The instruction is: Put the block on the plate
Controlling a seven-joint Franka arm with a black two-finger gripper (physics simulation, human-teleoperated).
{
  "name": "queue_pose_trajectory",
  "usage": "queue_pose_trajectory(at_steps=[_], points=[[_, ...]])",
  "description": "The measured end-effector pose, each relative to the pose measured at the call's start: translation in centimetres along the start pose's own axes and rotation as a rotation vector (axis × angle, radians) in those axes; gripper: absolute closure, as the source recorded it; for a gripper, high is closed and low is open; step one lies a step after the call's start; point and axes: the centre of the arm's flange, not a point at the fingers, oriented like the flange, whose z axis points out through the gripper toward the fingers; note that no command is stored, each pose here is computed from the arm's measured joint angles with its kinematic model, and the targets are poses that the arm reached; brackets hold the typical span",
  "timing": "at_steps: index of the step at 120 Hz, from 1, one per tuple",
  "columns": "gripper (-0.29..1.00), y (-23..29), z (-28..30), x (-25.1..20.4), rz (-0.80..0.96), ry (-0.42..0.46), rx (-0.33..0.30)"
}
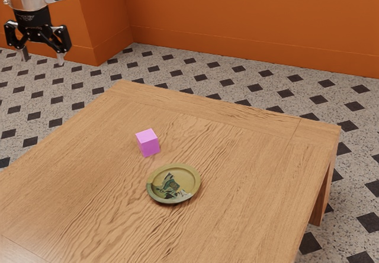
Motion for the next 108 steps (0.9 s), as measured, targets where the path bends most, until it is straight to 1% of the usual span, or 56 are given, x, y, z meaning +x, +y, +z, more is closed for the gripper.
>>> queue_pose_trajectory(at_steps=[20, 26, 37, 47, 57, 65, 72, 84, 91, 100, 108], points=[[0.00, 0.8, 0.2, 0.0, 0.010, -0.004, 0.002], [0.00, 1.5, 0.8, 0.1, 0.019, -0.018, -0.006], [0.00, 3.2, 4.4, 0.5, 0.039, -0.086, -0.003], [0.00, 4.4, 7.4, 0.7, 0.053, -0.131, 0.004], [0.00, 5.7, 10.7, 1.4, 0.060, -0.155, 0.005], [0.00, 7.0, 13.2, 2.3, 0.045, -0.156, -0.003], [0.00, 9.2, 15.7, 3.2, 0.032, -0.152, -0.019], [0.00, 14.9, 18.4, 3.6, 0.030, -0.130, -0.050], [0.00, 17.4, 20.6, 3.9, 0.004, -0.132, -0.074], [0.00, 19.1, 22.8, 4.5, -0.059, -0.131, -0.104], [0.00, 19.5, 24.8, 5.1, -0.123, -0.128, -0.114]])
